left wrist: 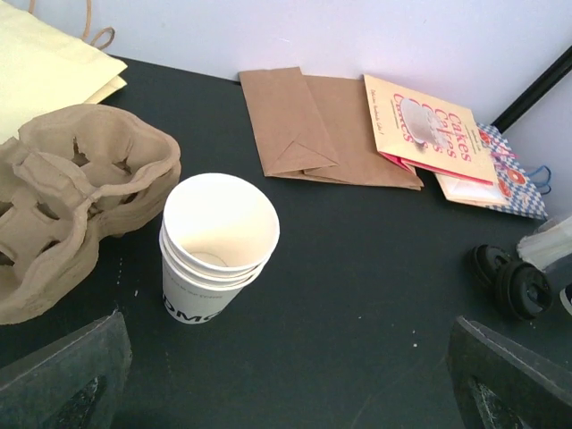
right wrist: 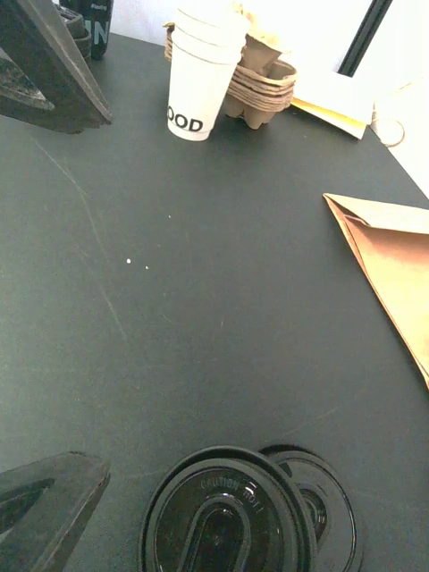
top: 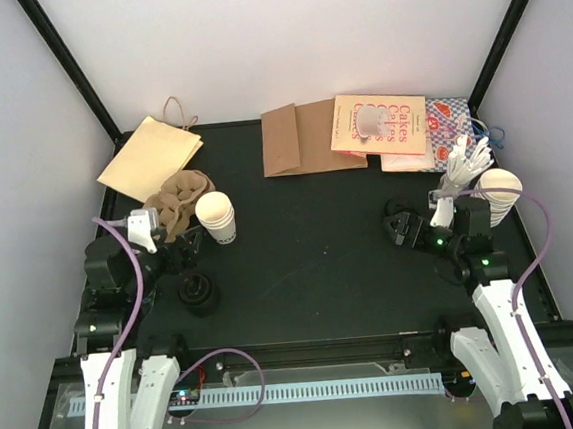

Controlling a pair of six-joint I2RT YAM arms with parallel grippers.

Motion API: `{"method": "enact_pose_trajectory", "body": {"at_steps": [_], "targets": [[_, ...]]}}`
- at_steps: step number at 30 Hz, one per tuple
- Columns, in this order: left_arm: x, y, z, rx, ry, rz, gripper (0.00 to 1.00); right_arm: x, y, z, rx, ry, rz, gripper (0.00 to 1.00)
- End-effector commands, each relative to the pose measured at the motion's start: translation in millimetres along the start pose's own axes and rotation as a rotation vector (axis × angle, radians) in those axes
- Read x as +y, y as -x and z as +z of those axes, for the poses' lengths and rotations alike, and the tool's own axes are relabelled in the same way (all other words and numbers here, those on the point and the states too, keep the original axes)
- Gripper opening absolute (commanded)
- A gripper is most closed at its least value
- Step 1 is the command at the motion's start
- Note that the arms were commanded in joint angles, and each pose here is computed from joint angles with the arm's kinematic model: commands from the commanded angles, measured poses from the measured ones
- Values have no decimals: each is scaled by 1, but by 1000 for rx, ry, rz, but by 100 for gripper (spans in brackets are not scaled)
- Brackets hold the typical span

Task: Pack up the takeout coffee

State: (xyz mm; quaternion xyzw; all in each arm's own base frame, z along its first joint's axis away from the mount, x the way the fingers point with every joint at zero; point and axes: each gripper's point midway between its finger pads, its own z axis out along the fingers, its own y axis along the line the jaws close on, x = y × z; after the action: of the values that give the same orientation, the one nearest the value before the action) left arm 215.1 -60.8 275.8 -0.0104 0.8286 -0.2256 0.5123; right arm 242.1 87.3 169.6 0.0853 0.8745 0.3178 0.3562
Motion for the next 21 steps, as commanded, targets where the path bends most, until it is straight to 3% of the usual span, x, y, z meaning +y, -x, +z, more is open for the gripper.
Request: {"method": "enact_pose_trajectory", "body": {"at_steps": [1, 9, 21], "targets": [[0, -1, 8, 19, -12, 5, 99, 11, 10, 0, -26, 42, -23, 100], [4, -8, 19, 80, -15, -24, 99, 15, 22, 3, -28, 40, -27, 100], [7, -6, 20, 68, 1, -24, 99, 41, 63, 22, -20, -23, -106, 100]]}}
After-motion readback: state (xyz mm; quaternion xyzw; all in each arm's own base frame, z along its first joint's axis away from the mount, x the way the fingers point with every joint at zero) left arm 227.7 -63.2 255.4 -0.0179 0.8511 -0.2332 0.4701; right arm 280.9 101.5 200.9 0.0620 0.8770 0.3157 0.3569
